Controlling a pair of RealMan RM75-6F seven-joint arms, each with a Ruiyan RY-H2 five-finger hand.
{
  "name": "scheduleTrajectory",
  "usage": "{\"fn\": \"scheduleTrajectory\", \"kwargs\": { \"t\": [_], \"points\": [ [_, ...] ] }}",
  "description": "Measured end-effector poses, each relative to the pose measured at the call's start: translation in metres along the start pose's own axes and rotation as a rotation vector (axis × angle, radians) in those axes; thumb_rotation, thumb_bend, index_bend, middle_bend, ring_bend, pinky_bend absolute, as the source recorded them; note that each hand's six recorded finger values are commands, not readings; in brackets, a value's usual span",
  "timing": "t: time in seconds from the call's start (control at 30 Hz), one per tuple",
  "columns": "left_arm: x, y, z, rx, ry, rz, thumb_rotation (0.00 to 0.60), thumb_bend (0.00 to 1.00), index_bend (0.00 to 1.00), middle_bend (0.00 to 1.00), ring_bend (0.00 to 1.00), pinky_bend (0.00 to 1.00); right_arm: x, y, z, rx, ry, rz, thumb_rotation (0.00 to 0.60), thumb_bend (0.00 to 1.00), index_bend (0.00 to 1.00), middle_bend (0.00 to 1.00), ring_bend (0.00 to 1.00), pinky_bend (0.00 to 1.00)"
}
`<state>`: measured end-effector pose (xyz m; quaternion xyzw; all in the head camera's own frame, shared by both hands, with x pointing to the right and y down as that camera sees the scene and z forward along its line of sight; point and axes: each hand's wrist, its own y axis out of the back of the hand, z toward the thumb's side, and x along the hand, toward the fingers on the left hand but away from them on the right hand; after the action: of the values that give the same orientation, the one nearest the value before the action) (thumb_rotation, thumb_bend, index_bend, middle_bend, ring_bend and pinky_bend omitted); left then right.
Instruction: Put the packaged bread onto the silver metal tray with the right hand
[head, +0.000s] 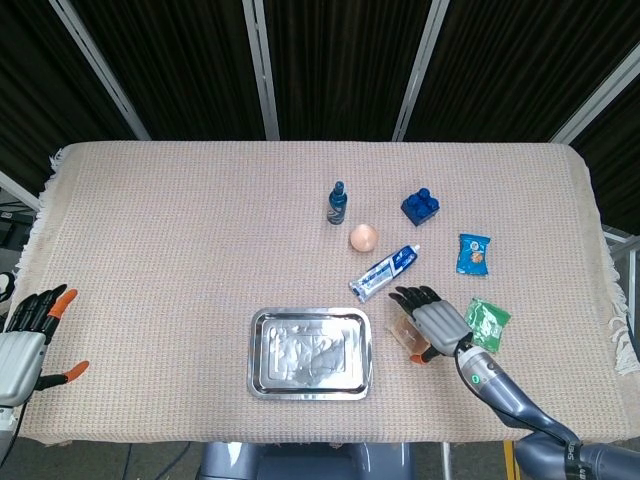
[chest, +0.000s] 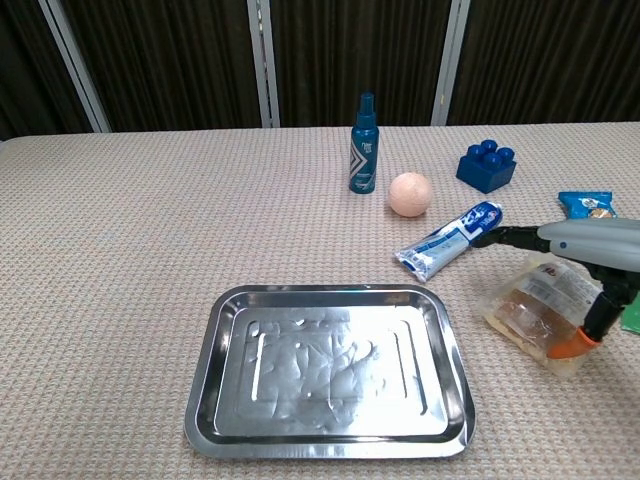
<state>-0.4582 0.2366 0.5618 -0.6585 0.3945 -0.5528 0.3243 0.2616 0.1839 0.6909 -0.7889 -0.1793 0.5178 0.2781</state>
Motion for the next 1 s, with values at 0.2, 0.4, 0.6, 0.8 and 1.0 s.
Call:
{"fn": "scheduleTrajectory", "kwargs": {
  "t": [0.2,0.4,0.6,0.8,1.0],
  "points": [
    [-0.001,-0.002,-0.003,-0.002,0.009,-0.005,0.600,0.13,0.06,0.00,0.00,0.00,-0.007,-0.006,-0.004,0.012,-0.018,0.043,0.600,0.00,0.03,0.00,0.00,0.00],
    [0.000,-0.004,-0.004,-0.004,0.012,-0.006,0.600,0.13,0.06,0.00,0.00,0.00,-0.008,-0.011,-0.008,0.026,-0.030,0.065,0.600,0.00,0.17,0.09,0.01,0.12],
    [0.000,-0.003,-0.005,-0.003,0.015,-0.005,0.600,0.13,0.07,0.00,0.00,0.00,-0.011,-0.011,-0.009,0.030,-0.031,0.061,0.600,0.05,0.40,0.28,0.24,0.45],
    [-0.001,-0.003,-0.004,-0.004,0.014,-0.003,0.600,0.13,0.07,0.00,0.00,0.00,-0.013,-0.009,-0.010,0.015,-0.023,0.046,0.600,0.10,0.54,0.42,0.40,0.58],
    [-0.001,-0.002,-0.004,-0.003,0.013,-0.002,0.600,0.13,0.07,0.00,0.00,0.00,-0.008,-0.002,-0.003,0.012,0.011,0.015,0.600,0.11,0.57,0.44,0.42,0.61]
  ]
}}
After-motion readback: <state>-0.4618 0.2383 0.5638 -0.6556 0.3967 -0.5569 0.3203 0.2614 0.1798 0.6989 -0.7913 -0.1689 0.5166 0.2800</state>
